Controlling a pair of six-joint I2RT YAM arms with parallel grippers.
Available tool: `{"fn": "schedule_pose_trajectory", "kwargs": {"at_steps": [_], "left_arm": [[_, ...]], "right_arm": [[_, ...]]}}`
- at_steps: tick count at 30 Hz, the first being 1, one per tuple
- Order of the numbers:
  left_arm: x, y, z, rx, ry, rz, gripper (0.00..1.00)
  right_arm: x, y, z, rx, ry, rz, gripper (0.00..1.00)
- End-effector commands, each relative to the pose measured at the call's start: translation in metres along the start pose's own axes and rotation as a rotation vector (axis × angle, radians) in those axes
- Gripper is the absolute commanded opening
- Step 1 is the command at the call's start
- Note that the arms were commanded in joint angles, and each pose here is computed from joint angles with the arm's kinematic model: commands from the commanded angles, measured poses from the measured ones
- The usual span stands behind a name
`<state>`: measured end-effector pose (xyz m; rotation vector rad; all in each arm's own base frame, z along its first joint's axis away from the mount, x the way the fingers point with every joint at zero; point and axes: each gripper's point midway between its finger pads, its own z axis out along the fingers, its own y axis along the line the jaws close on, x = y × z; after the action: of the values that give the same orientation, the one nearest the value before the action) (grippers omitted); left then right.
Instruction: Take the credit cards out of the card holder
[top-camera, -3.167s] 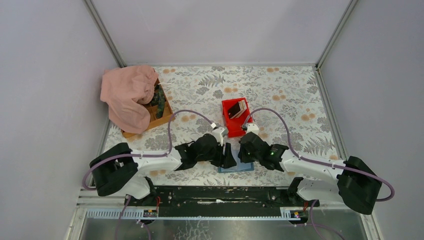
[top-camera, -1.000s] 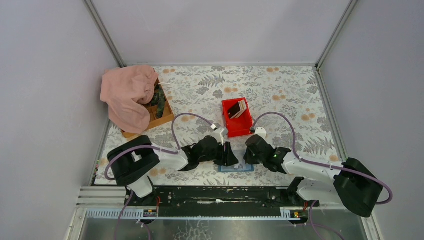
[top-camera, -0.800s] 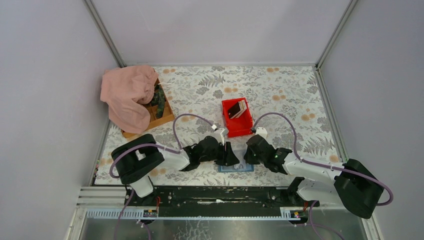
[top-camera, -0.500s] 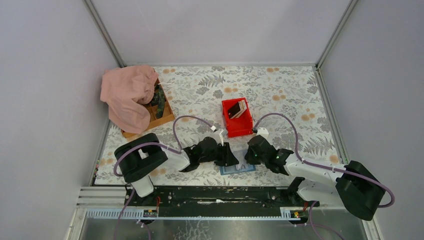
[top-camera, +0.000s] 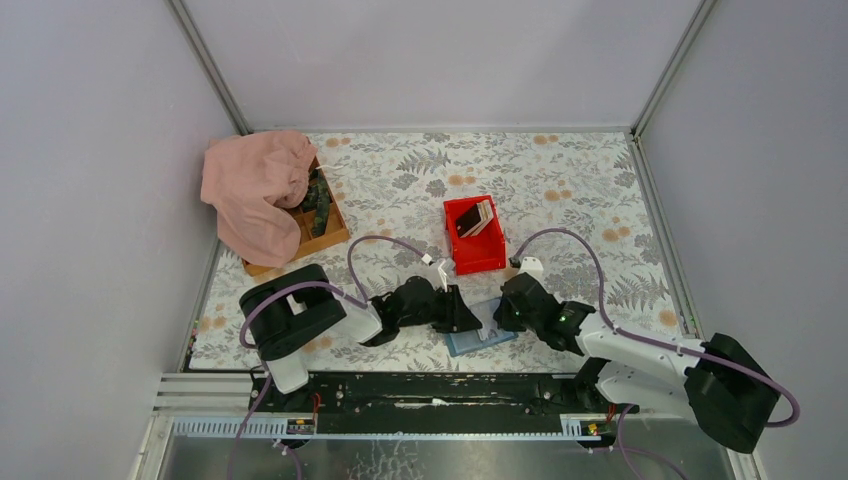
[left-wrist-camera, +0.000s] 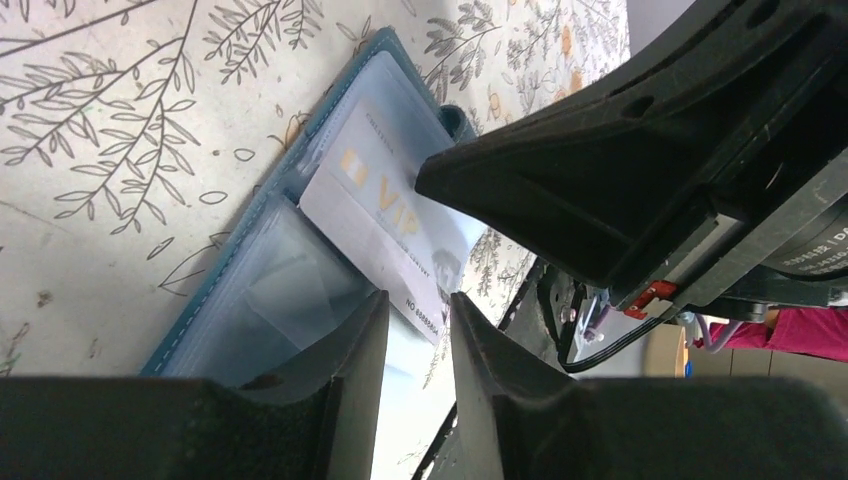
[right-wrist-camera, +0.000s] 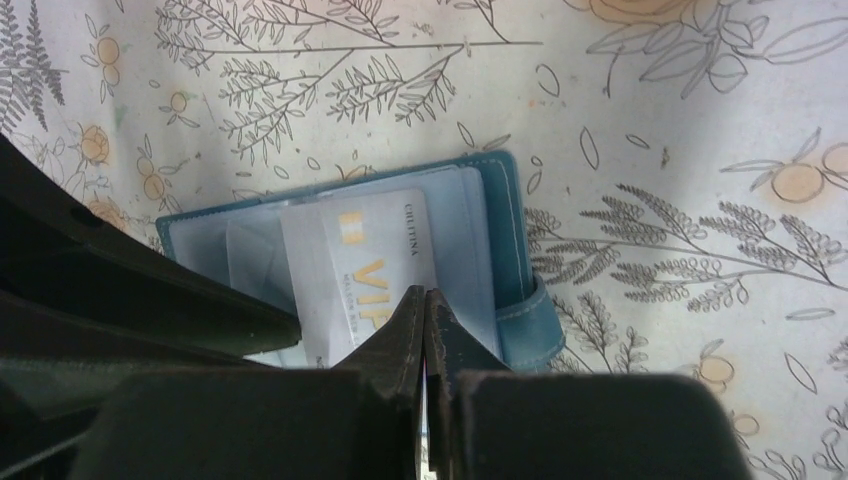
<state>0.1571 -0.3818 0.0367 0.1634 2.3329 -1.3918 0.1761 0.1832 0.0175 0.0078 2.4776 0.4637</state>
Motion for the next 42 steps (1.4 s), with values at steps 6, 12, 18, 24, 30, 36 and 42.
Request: {"fn": "schedule_pose_trajectory", "kwargs": {"at_steps": [6, 12, 18, 24, 30, 36, 42], "left_arm": [[-0.022, -0.016, 0.001, 0.056, -0.088, 0.014, 0.35], [-0.024, -0.008, -0.002, 0.031, -0.086, 0.014, 0.36], [-0.025, -0.008, -0.009, 0.015, -0.092, 0.018, 0.36], [-0.022, -0.002, -0.013, -0.027, -0.079, 0.018, 0.36], [-0.012, 0.008, -0.012, -0.058, -0.056, -0.014, 0.36], [0.002, 0.018, -0.014, -0.119, -0.045, -0.033, 0.36], [0.007, 0.026, -0.004, -0.157, -0.028, -0.053, 0.43]], "right_arm": [[-0.018, -0.005, -0.029, 0.026, -0.047, -0.039, 0.0], [-0.01, -0.018, -0.026, 0.077, -0.025, -0.047, 0.0], [-0.004, -0.023, -0.021, 0.111, 0.0, -0.046, 0.0], [0.01, -0.027, -0.013, 0.13, 0.054, -0.044, 0.0], [0.017, -0.029, -0.01, 0.121, 0.077, -0.032, 0.0], [0.019, -0.029, -0.009, 0.122, 0.087, -0.028, 0.0], [0.02, -0.027, -0.011, 0.098, 0.082, -0.022, 0.0]]}}
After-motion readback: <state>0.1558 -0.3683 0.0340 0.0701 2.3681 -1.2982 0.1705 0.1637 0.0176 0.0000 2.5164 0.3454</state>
